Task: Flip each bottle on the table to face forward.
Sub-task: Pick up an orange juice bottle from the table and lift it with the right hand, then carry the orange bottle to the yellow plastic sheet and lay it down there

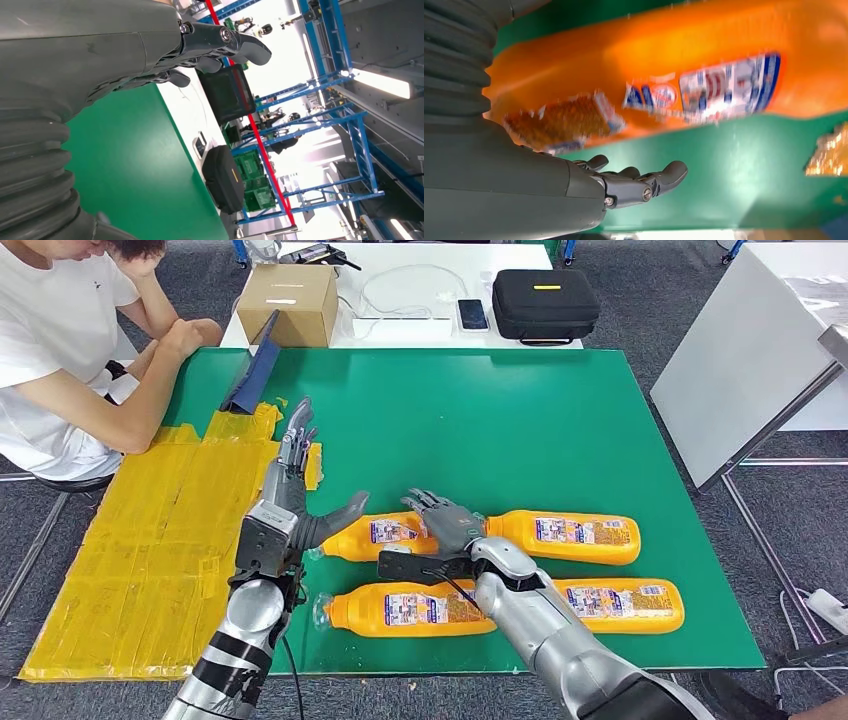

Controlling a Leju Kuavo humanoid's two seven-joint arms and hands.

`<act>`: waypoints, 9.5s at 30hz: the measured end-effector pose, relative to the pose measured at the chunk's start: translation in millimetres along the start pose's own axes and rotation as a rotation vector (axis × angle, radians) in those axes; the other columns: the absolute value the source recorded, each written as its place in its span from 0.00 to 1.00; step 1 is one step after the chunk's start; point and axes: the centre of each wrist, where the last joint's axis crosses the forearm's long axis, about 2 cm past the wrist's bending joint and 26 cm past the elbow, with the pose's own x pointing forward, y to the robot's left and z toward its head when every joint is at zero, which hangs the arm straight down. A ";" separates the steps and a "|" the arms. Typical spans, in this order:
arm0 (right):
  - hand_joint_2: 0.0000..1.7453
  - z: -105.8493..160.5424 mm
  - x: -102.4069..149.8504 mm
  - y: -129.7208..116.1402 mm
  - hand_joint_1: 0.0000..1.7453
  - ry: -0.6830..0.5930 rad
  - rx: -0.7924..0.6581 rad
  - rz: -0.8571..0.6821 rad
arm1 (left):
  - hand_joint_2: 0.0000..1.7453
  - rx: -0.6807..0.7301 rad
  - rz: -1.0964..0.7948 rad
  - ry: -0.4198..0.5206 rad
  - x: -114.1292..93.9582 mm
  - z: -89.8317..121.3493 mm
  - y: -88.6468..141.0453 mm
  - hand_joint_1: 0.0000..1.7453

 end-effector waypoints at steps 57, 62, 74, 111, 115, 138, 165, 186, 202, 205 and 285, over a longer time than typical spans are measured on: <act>1.00 17.9 -15.1 3.9 1.00 0.092 -0.654 -0.055 | 1.00 -0.038 0.048 -0.008 0.1 -5.7 -20.4 0.00; 1.00 22.0 -25.7 1.5 1.00 0.164 -0.681 -0.176 | 1.00 -0.004 0.028 -0.028 2.1 -4.1 -19.3 0.00; 1.00 31.7 -48.0 -9.0 1.00 0.265 -0.767 -0.301 | 1.00 0.033 0.024 -0.066 10.8 -0.9 -16.5 0.00; 1.00 40.4 58.7 21.1 1.00 -0.285 -0.657 -0.485 | 1.00 -0.239 0.266 0.100 -1.6 -5.0 -33.5 0.00; 1.00 34.4 63.3 27.4 1.00 -0.283 -0.622 -0.475 | 1.00 -0.233 0.280 0.103 -1.9 -5.0 -32.8 0.00; 1.00 24.8 63.3 32.0 1.00 -0.278 -0.583 -0.438 | 1.00 -0.143 0.339 0.111 -5.0 -4.7 -24.3 1.00; 1.00 81.8 92.0 -11.6 0.00 -0.455 -1.001 -0.461 | 1.00 -0.014 -0.841 -0.037 -28.0 -76.3 34.3 1.00; 1.00 102.0 107.1 -28.5 0.00 -0.591 -1.067 -0.453 | 1.00 -0.249 -1.514 0.352 -105.6 -43.5 120.7 1.00; 1.00 97.9 103.2 -23.3 0.00 -0.602 -0.985 -0.440 | 1.00 -0.473 -1.461 0.487 -129.3 21.6 136.7 0.24; 1.00 96.3 102.1 -22.2 0.00 -0.597 -0.977 -0.437 | 1.00 -0.495 -1.436 0.488 -130.1 24.0 136.3 0.00; 1.00 52.7 31.5 56.2 0.00 -0.316 -0.069 0.115 | 1.00 -0.009 -0.055 0.257 -78.9 24.6 63.9 0.00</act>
